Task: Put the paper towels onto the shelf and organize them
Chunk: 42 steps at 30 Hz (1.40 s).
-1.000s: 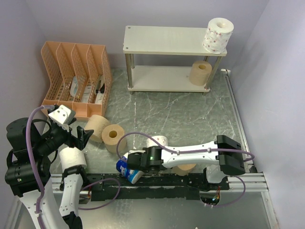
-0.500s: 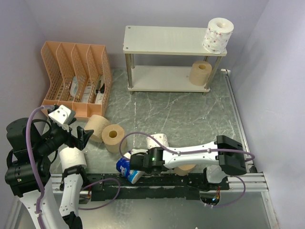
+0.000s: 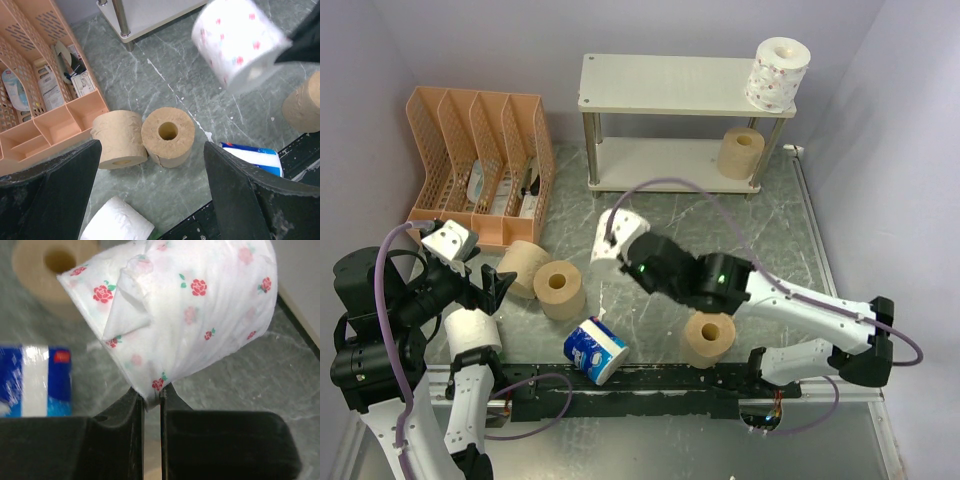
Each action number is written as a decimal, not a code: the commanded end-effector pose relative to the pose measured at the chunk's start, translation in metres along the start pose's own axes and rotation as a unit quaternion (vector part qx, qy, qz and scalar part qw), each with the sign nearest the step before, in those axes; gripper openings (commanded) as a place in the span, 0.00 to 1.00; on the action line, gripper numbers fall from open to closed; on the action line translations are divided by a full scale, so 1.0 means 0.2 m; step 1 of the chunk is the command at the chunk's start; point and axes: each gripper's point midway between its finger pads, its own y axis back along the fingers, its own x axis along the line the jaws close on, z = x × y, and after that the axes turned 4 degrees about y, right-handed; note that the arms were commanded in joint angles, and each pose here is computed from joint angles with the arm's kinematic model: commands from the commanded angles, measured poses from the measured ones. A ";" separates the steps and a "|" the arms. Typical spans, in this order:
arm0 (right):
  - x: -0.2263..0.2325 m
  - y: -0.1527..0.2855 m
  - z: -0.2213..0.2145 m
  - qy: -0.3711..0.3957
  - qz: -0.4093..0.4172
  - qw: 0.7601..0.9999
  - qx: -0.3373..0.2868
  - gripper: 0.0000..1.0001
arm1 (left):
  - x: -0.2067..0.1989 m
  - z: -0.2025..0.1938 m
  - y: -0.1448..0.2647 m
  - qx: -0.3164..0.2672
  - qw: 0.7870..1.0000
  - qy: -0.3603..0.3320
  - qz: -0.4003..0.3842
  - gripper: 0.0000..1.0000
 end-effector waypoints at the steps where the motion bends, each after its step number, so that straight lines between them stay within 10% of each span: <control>1: -0.24 0.10 0.34 -0.143 -0.009 0.986 -0.091 0.00 | 0.01 0.01 -0.01 -0.005 1.000 0.000 0.001 0.95; 12: -0.64 0.56 0.99 -0.338 -0.029 0.850 -0.402 0.00 | 0.01 0.01 0.00 -0.008 1.000 -0.003 0.006 0.95; 14: -0.75 0.66 1.00 -0.365 -0.068 0.808 -0.458 0.93 | 0.02 0.02 0.00 -0.009 1.000 -0.003 0.011 0.95; 16: -0.82 0.71 1.01 -0.373 -0.093 0.790 -0.477 1.00 | 0.01 0.01 0.01 -0.011 1.000 -0.004 0.014 0.95; 32: -0.62 0.34 0.64 -0.344 -0.086 0.888 -0.292 1.00 | 0.00 0.02 0.02 -0.017 1.000 -0.010 0.013 0.95; 36: -0.37 0.12 0.33 -0.226 -0.024 0.964 -0.139 1.00 | 0.00 0.02 0.02 -0.016 1.000 -0.009 0.012 0.95; 42: -0.23 -0.01 -0.05 -0.165 -0.010 0.986 0.012 1.00 | 0.01 0.01 0.01 -0.013 1.000 -0.004 0.012 0.95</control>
